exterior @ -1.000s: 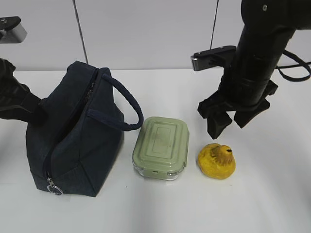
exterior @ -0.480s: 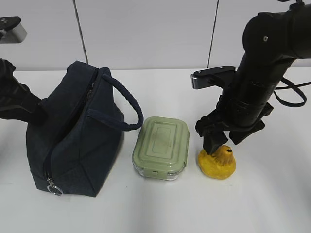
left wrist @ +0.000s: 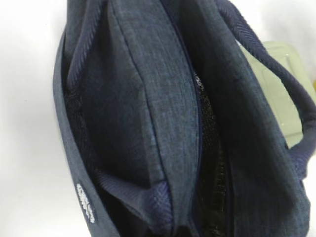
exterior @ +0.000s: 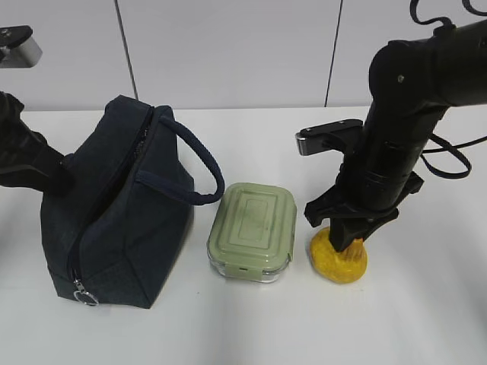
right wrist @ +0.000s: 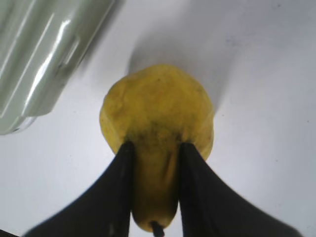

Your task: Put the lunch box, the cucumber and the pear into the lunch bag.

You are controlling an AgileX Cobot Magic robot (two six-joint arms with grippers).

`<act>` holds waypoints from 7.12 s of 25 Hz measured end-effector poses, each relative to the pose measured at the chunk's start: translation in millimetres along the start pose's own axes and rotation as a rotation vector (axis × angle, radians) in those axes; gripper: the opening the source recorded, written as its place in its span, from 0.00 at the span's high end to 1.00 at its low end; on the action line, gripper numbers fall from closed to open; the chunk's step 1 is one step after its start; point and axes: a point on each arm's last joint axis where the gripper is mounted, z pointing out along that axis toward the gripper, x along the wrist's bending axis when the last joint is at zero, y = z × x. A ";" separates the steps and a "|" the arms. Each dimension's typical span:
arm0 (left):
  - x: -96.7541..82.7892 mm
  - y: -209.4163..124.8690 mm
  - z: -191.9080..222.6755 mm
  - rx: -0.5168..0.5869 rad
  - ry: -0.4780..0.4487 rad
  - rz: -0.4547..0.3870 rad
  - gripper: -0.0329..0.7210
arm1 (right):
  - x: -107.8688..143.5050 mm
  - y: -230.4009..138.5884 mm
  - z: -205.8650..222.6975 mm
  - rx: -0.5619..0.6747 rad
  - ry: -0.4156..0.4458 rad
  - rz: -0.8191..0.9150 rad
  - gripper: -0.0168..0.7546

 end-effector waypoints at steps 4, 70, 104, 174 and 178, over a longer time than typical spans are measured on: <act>0.0 0.0 0.0 0.000 0.000 0.000 0.95 | 4.4 -0.4 -36.4 -0.135 0.017 0.007 0.74; 0.5 -0.1 0.0 0.001 0.005 0.005 0.95 | -28.3 -5.0 66.7 -0.410 0.762 0.562 0.31; 0.7 -0.2 0.0 0.002 0.008 0.007 0.95 | -33.3 1.0 0.0 -0.655 0.741 0.404 0.51; 1.6 0.6 0.0 -0.007 0.018 0.011 0.95 | 122.0 108.9 -87.9 -0.477 0.450 -0.306 0.37; 1.6 0.5 0.0 -0.006 0.017 0.011 0.95 | 107.2 103.2 -78.3 -0.358 0.288 -0.240 0.38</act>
